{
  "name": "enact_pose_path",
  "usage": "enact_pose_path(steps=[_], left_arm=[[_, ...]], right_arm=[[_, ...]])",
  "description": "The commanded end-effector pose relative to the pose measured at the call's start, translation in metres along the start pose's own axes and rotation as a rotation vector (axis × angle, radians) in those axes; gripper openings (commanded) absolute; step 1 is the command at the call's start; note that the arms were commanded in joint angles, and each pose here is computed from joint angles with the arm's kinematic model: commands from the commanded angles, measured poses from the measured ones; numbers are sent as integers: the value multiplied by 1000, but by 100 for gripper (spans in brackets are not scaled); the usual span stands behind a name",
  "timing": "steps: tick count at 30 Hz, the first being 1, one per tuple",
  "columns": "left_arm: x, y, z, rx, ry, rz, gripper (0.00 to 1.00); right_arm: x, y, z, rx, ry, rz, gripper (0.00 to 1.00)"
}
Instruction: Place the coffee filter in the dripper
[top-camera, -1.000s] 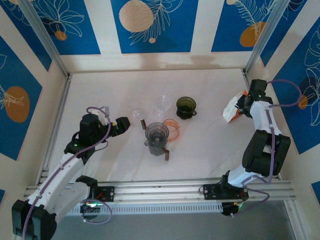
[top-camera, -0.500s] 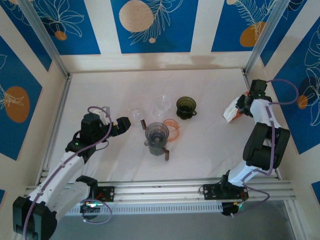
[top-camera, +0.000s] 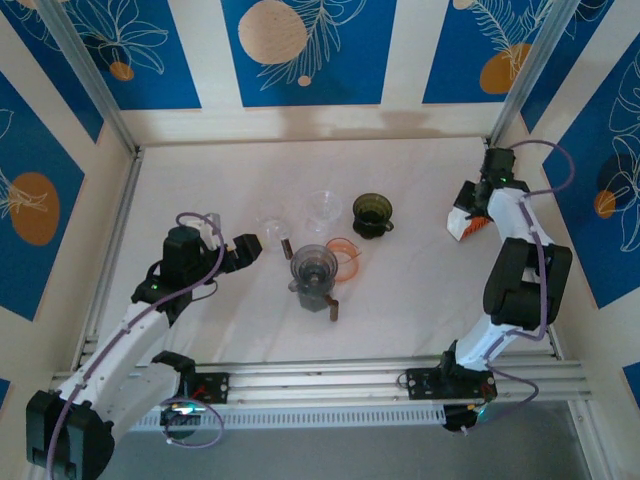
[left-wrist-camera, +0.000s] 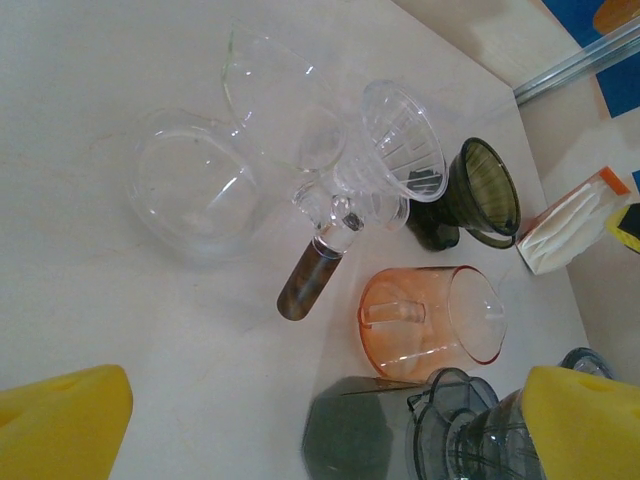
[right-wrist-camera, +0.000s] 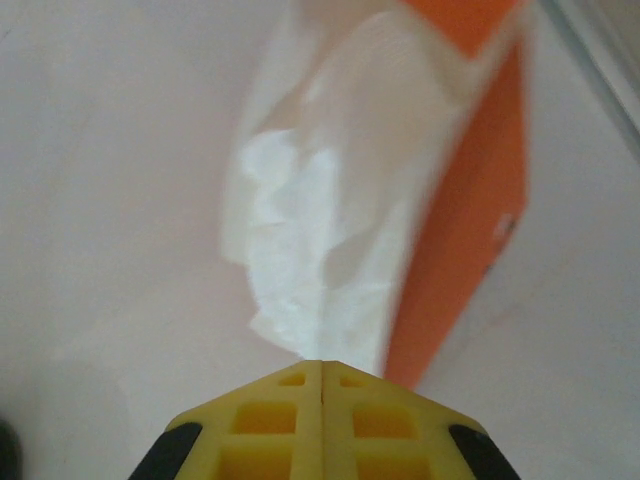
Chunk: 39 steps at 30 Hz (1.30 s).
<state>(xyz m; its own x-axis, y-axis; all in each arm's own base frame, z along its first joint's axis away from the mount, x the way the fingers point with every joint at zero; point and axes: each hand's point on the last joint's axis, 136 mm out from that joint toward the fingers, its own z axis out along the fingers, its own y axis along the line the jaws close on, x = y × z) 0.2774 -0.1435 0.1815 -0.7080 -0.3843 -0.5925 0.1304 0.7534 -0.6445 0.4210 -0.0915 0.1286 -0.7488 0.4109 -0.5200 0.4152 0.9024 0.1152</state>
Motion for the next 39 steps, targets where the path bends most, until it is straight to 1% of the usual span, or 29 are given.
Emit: enact_pose_path(steps=[1,5,9,10,11,13,15,18,22,24,28,32,39], left_arm=[[-1,-7,0,29,1,6,100],[-1,-7,0,27,4,7,100],[-2,-9,-1,32,5,5,100],[-2,-9,-1,32,5,5,100],[-3,-10,-1,35,4,4,100],[-3,-10,-1,36,4,2,100],[-4,-11,-1,40,3,2,100],[-3,-11,0,42,7,-2,100],[-2,-11,1,42,12,-2,100],[-1,-10,1,41,14,-4,100],[-1,-10,1,44,13,-2,100],[-1,-10,2,40,13,-1,100],[0,-6,6,26,23,-5,100]], right_arm=[[-1,18,-2,-15,11,-113,0],[1,42,-3,-81,13,-189,0],[0,49,-7,-91,7,-194,0],[-1,50,-10,-96,-2,-189,2],[-2,49,-13,-96,-12,-177,4],[-4,44,-20,-84,-31,-137,12],[-6,30,-23,-60,-38,-70,22],[-8,4,-24,-19,-30,33,32],[-12,-26,-28,11,-44,150,39],[-16,-39,-30,22,-49,200,40],[-24,-52,-24,12,-35,239,42],[-35,-53,-21,-28,-56,236,46],[-44,-58,-10,-27,-45,243,45]])
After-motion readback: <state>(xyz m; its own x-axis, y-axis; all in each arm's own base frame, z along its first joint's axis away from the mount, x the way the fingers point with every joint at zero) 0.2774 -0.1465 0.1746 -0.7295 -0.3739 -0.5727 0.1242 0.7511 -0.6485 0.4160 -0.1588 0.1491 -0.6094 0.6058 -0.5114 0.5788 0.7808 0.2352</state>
